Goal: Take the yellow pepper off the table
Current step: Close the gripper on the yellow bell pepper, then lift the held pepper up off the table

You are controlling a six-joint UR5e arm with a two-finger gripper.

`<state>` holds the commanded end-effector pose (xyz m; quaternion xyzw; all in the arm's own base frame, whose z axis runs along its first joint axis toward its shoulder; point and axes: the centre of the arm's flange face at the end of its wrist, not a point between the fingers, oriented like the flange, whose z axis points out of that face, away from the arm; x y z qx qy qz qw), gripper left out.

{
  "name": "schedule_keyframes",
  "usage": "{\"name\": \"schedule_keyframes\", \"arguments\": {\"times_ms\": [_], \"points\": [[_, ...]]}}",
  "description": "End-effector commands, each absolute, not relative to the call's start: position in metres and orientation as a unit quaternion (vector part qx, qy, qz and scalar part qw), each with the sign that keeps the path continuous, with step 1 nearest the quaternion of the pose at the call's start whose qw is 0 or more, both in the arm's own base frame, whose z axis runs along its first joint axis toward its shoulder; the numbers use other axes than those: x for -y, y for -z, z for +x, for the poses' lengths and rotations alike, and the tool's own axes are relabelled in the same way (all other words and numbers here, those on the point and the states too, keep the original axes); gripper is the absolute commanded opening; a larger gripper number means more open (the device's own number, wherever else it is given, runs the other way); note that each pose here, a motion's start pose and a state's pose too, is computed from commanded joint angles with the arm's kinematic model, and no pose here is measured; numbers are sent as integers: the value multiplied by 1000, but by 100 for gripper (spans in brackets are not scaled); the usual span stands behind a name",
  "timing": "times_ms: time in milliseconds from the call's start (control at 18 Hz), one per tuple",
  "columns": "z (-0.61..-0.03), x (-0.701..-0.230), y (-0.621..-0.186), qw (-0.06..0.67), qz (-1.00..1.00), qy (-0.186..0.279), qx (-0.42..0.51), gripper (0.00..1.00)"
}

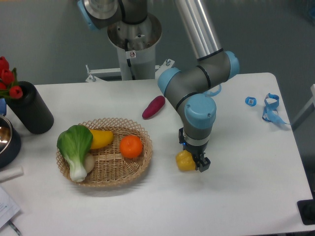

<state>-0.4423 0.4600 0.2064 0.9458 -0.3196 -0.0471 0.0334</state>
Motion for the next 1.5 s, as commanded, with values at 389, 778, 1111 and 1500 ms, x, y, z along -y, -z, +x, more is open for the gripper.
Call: {"name": "schedule_keyframes", "arguments": {"times_ms": [389,778,1111,1500], "points": [[-452,-460,-222,27,969,64,238,55],[-490,-453,-263,13,977,103,185,56],[-533,-425,-291,3,980,128,151,56],[-580,-389,-329,-9,987,117,113,55]]}}
